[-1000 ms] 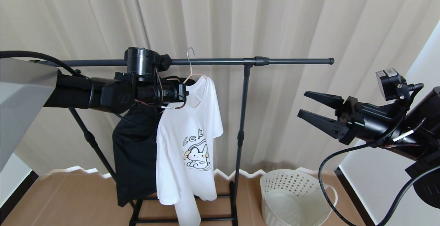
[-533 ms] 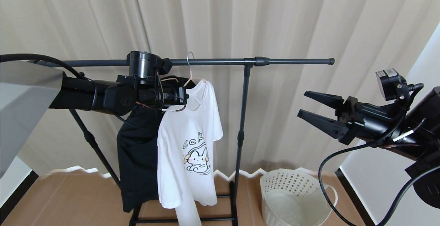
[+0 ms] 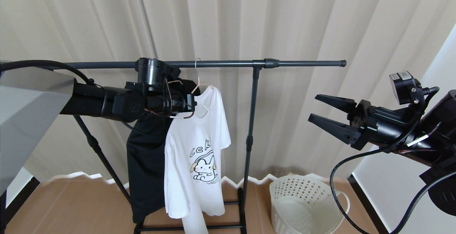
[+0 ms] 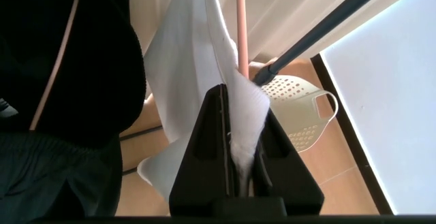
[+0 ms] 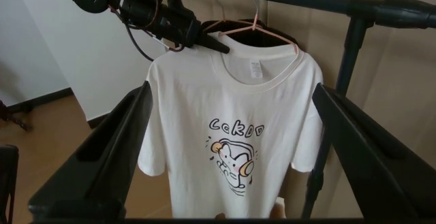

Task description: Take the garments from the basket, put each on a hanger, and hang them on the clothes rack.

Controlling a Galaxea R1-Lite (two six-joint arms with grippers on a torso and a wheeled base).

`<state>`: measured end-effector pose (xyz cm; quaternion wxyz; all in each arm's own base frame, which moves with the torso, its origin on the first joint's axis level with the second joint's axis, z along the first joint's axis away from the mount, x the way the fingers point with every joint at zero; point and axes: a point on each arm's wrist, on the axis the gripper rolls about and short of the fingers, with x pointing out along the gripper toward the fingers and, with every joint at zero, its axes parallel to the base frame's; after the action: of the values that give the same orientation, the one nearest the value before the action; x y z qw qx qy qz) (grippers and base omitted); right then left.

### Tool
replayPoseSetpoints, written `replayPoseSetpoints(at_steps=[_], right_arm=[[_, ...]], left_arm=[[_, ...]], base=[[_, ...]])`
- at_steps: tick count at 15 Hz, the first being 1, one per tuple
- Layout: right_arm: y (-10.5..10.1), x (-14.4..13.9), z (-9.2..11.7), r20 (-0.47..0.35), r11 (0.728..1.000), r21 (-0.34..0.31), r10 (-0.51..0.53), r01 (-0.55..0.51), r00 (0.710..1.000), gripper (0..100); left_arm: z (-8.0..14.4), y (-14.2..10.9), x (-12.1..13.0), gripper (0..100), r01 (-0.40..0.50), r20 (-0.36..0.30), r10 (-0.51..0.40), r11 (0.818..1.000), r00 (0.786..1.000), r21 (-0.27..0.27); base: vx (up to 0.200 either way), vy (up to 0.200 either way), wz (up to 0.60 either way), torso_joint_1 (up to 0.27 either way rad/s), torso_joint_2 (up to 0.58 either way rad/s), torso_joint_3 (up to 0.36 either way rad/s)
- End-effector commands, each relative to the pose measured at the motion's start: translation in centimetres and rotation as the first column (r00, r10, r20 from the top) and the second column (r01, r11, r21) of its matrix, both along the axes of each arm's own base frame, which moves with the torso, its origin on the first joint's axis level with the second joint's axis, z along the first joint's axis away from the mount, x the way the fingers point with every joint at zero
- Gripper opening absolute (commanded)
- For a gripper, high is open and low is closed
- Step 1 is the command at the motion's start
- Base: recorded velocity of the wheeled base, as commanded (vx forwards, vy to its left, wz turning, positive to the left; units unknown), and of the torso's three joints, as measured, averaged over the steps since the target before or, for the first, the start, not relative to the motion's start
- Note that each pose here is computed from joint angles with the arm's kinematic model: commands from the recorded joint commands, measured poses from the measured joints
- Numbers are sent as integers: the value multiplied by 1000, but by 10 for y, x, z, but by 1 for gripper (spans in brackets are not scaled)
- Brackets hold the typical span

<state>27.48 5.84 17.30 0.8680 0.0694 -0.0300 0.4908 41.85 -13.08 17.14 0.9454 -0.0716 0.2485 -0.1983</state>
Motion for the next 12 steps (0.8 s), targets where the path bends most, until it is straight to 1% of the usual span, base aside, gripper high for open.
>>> replayPoseSetpoints(at_steps=[1,4,8,9,12], right_arm=[[0,1,-1,-2,1000,-1,2,-2,1000,100],[0,1,-1,-4,1000,-1,2,-2,1000,100],[0,2,-2,-6,1000,-1,0,0,1000,100],[0,2,-2,-6,1000,-1,0,0,1000,100],[0,2,-2,-6,1000,-1,2,-2,1000,100]], left_arm=[[-4,0,1,0,-1,-8,1,1000,1000,2],[-8,-1,3,0,0,-17,1,1000,1000,6],[-8,0,3,0,-1,-15,1,1000,1000,7],[-8,0,3,100,-1,-15,1,1000,1000,7],[-5,0,2,100,-1,-12,1,1000,1000,3]], base=[[0,0,0,0,0,0],[0,0,0,0,0,0],[0,0,0,0,0,0],[0,0,0,0,0,0],[0,0,0,0,0,0]])
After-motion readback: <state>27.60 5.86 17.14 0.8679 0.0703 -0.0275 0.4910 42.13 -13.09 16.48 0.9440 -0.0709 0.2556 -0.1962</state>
